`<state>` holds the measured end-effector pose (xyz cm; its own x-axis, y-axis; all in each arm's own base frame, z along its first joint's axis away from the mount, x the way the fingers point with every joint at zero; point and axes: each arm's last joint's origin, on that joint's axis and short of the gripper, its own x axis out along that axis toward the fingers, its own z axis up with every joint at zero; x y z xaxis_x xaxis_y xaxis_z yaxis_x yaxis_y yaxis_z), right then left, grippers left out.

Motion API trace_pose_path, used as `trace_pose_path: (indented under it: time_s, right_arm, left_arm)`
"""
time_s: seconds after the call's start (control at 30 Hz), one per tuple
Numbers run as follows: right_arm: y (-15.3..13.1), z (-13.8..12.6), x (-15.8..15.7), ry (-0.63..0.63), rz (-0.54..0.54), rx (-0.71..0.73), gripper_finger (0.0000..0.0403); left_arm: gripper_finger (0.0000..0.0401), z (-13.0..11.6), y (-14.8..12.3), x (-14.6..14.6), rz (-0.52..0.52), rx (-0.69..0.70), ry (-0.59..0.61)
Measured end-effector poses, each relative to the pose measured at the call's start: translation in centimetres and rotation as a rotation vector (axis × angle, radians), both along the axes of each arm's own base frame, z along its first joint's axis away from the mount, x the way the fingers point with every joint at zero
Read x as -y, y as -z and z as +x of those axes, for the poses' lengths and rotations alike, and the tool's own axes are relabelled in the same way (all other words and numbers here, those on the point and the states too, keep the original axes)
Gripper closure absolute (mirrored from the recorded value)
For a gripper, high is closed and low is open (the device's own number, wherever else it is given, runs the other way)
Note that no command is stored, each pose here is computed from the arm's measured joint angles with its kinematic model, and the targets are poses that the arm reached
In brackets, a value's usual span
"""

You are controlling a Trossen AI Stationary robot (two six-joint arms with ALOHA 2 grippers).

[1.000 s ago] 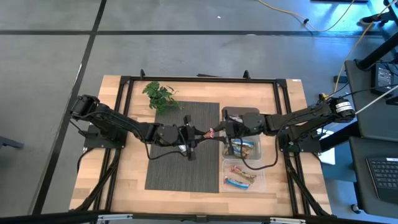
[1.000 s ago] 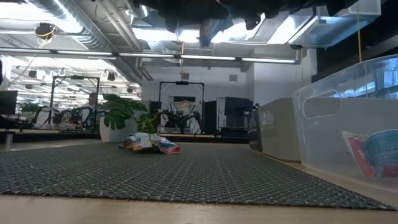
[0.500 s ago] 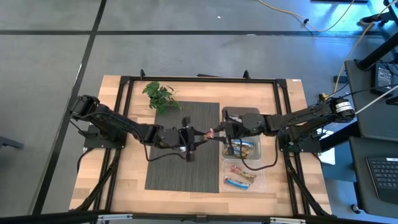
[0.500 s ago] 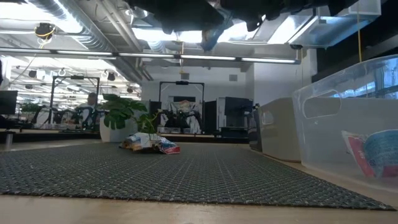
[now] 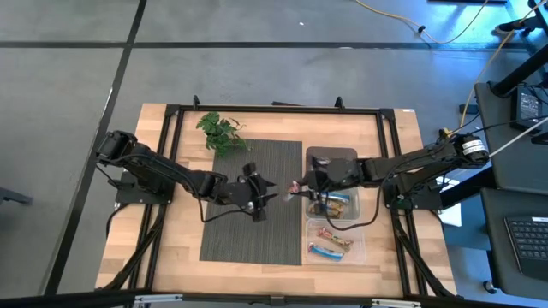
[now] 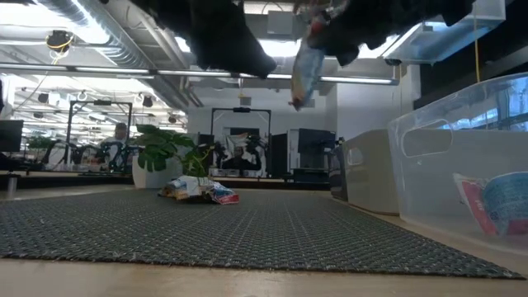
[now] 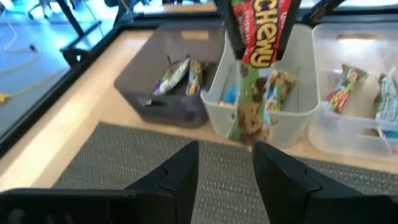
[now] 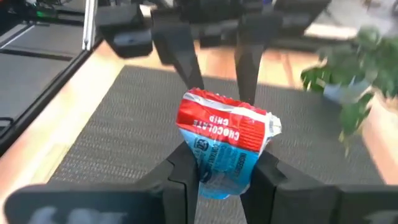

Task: Pick and place Granola Bars by type
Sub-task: Put the red granola bar into the transparent bin

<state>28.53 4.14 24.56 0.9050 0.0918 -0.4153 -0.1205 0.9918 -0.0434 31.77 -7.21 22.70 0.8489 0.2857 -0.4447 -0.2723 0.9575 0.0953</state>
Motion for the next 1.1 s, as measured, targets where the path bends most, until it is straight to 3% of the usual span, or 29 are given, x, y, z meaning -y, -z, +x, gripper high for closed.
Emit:
trace_pose_path:
  time_s: [0.13,0.33,0.43,0.6,0.73,1.1]
  right_arm:
    - [0.6,-0.6,0.0,-0.010,0.047,-0.105,0.0310]
    - [-1.3,-1.4,-1.3,-0.207,0.239,-0.214,0.0310]
    - [-1.6,-2.0,-2.0,-0.255,0.309,-0.346,0.0310]
    - [-0.2,-3.6,-2.6,-0.173,0.386,-0.600,0.0310]
    - [0.7,-4.5,-3.3,-0.142,0.411,-0.703,0.0310]
    - [3.4,-5.9,-4.6,-0.134,0.434,-0.778,0.0310]
  left_arm:
    - [0.0260,-0.4,0.6,-0.1,-0.026,-0.057,-0.024]
    - [0.0258,-1.0,1.4,-0.3,-0.073,-0.137,-0.077]
    - [0.0259,-1.3,1.8,-0.4,-0.083,-0.178,-0.096]
    - [0.0262,-1.9,2.3,-0.4,-0.125,-0.251,-0.104]
    - [0.0262,-2.1,2.5,-0.5,-0.134,-0.276,-0.104]
    - [0.0264,-2.8,3.3,-0.6,-0.228,-0.348,-0.192]
